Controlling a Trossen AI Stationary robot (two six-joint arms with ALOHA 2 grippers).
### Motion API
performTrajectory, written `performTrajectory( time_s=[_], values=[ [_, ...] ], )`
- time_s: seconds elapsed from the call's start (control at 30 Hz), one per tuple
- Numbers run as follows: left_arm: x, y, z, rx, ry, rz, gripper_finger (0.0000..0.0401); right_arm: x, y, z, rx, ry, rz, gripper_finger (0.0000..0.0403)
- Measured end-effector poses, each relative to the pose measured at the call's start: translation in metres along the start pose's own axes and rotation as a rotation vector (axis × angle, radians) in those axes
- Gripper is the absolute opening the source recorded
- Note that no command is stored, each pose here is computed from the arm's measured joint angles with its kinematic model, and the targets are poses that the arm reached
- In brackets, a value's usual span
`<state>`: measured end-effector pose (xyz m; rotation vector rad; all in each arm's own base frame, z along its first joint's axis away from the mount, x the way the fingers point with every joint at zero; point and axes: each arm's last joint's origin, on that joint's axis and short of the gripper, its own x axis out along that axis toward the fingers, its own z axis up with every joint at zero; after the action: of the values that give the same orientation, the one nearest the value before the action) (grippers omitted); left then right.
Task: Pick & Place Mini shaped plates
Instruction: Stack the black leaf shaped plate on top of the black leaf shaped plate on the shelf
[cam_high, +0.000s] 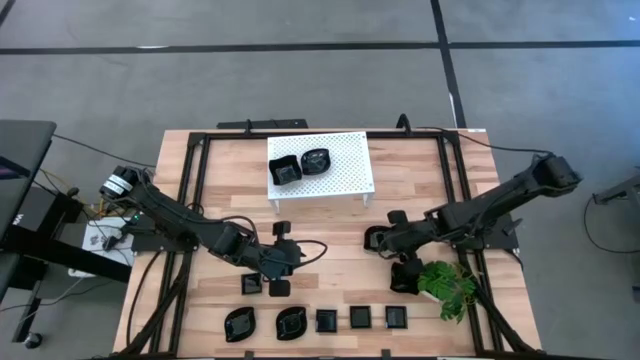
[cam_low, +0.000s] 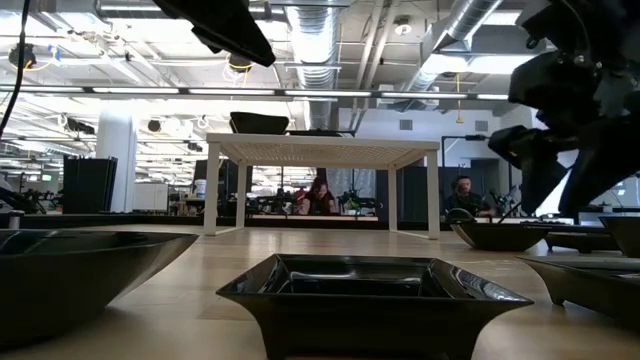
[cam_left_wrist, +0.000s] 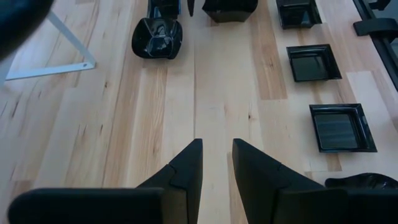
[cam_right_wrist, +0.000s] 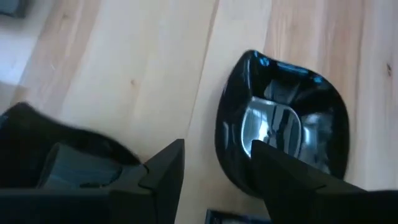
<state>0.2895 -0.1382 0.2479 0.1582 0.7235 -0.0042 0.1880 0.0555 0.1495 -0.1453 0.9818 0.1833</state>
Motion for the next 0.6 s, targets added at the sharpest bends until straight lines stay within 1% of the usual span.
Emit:
performTrajectory(
  time_s=[0.17,0.3,0.43,0.6],
  values=[
    [0.000,0.000,0.001,-0.002,-0.005,0.000,0.0089,0.019,0.001,-0.004,-0.051,0.097,-0.004,0.0182],
    [0.000,0.000,0.001,-0.005,-0.012,-0.002,0.0089,0.028,0.002,0.003,-0.077,0.125,-0.005,0.0174],
    [0.000,0.000,0.002,-0.007,-0.016,-0.003,0.0089,0.032,0.001,0.011,-0.109,0.141,-0.003,0.0143],
    [0.000,0.000,0.002,-0.005,-0.017,-0.003,0.0089,0.033,-0.002,0.016,-0.099,0.179,-0.014,0.0082]
  ],
)
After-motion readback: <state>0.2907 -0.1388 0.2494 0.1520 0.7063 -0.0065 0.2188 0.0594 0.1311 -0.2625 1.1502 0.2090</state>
